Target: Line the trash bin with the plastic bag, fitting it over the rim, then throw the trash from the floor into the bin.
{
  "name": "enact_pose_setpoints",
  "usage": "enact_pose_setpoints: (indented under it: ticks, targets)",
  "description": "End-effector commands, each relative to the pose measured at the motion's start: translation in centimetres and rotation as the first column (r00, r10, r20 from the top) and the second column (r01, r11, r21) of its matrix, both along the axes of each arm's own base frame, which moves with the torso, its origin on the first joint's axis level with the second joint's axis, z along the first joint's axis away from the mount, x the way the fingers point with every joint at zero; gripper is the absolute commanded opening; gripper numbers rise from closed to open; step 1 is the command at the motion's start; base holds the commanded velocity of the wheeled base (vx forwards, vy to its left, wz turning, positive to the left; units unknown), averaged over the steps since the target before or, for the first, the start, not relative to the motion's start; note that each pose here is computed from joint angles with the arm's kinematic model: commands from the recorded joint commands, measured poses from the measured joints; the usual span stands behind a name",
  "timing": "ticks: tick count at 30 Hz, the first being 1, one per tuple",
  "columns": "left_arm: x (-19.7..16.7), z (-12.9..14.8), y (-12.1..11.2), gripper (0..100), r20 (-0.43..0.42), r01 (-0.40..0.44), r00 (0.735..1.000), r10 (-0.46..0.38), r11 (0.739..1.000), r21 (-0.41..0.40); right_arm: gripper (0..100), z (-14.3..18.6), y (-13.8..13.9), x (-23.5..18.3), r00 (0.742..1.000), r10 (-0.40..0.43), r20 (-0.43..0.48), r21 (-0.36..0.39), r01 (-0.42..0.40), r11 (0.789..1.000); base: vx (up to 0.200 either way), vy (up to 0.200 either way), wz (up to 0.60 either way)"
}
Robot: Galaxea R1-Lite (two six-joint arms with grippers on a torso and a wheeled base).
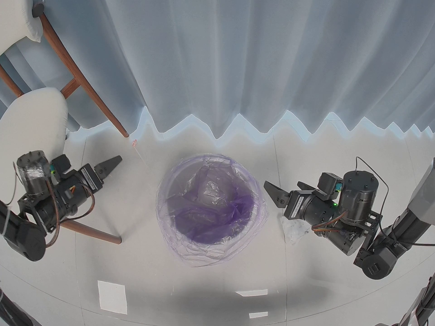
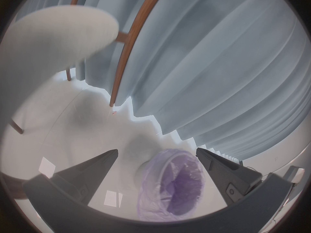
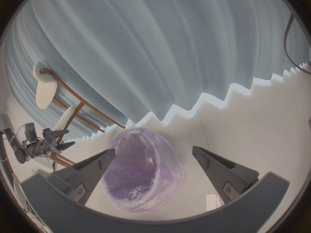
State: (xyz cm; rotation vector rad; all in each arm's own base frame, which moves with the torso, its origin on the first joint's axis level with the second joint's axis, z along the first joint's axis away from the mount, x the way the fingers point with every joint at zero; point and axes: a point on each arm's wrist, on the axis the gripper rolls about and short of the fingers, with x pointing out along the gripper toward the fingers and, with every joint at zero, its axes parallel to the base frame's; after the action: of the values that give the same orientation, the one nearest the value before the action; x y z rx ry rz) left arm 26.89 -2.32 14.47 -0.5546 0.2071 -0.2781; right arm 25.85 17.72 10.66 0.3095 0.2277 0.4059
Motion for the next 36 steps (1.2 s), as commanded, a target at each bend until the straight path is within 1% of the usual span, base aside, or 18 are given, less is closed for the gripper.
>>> enact_pose_setpoints:
  ticks: [1, 3, 5, 9, 10, 12, 21, 26, 31, 35, 36]
  targets:
    - [3.8, -10.8, 0.1, 100, -0.165, -0.011, 0.986, 0.013, 1.0, 0.008, 100, 0.0, -1.3, -1.6, 1.0, 0.008, -0.002, -0.03, -0.008, 1.0, 0.0, 0.0, 0.0]
    - [3.9, -12.3, 0.0, 100, -0.157, -0.006, 0.988, 0.008, 1.0, 0.011, 100, 0.1, -1.3, -1.6, 1.0, 0.008, 0.0, -0.029, -0.008, 1.0, 0.0, 0.0, 0.0]
    - [3.8, -13.5, -0.5, 100, -0.195, 0.014, 0.981, -0.01, 1.0, 0.021, 100, 0.1, -1.3, -1.6, 1.0, 0.008, 0.001, -0.028, -0.008, 1.0, 0.0, 0.0, 0.0]
    - [3.6, -13.6, -0.9, 100, -0.206, 0.03, 0.978, -0.026, 0.999, 0.018, 100, 0.0, -1.3, -1.6, 1.0, 0.01, -0.003, -0.031, -0.01, 0.999, 0.0, 0.0, 0.0]
    - [3.5, -13.7, -1.3, 100, -0.21, 0.056, 0.976, -0.052, 0.998, 0.016, 100, -0.2, -1.2, -1.6, 1.0, 0.011, -0.009, -0.033, -0.011, 0.999, 0.0, 0.0, 0.0]
    - [3.4, -13.8, -1.5, 100, -0.217, 0.076, 0.973, -0.071, 0.997, 0.013, 100, -0.4, -1.1, -1.7, 1.0, 0.014, -0.012, -0.035, -0.015, 0.999, 0.0, 0.0, 0.0]
    - [3.3, -13.9, -2.0, 100, -0.22, 0.092, 0.972, -0.086, 0.996, 0.015, 100, -0.5, -1.1, -1.8, 1.0, 0.019, -0.017, -0.039, -0.019, 0.999, 0.0, 0.0, 0.0]
    - [4.2, -14.3, -2.1, 100, -0.208, 0.09, 0.974, -0.085, 0.996, 0.013, 100, -0.4, -1.0, -1.8, 1.0, 0.02, -0.015, -0.037, -0.021, 0.999, 0.0, 0.0, 0.0]
    - [5.9, -14.5, -2.3, 100, -0.163, 0.083, 0.983, -0.08, 0.996, 0.014, 100, -0.4, -0.9, -1.9, 1.0, 0.025, -0.015, -0.037, -0.025, 0.999, 0.0, 0.0, 0.0]
    - [6.8, -15.4, -2.7, 100, -0.164, 0.092, 0.983, -0.088, 0.996, 0.018, 100, -0.4, -0.8, -2.0, 0.999, 0.029, -0.012, -0.035, -0.03, 0.999, 0.0, 0.0, 0.0]
    - [7.5, -15.9, -2.8, 100, -0.155, 0.088, 0.984, -0.085, 0.996, 0.016, 100, -0.2, -0.8, -2.0, 1.0, 0.029, -0.006, -0.031, -0.03, 0.999, 0.0, 0.0, 0.0]
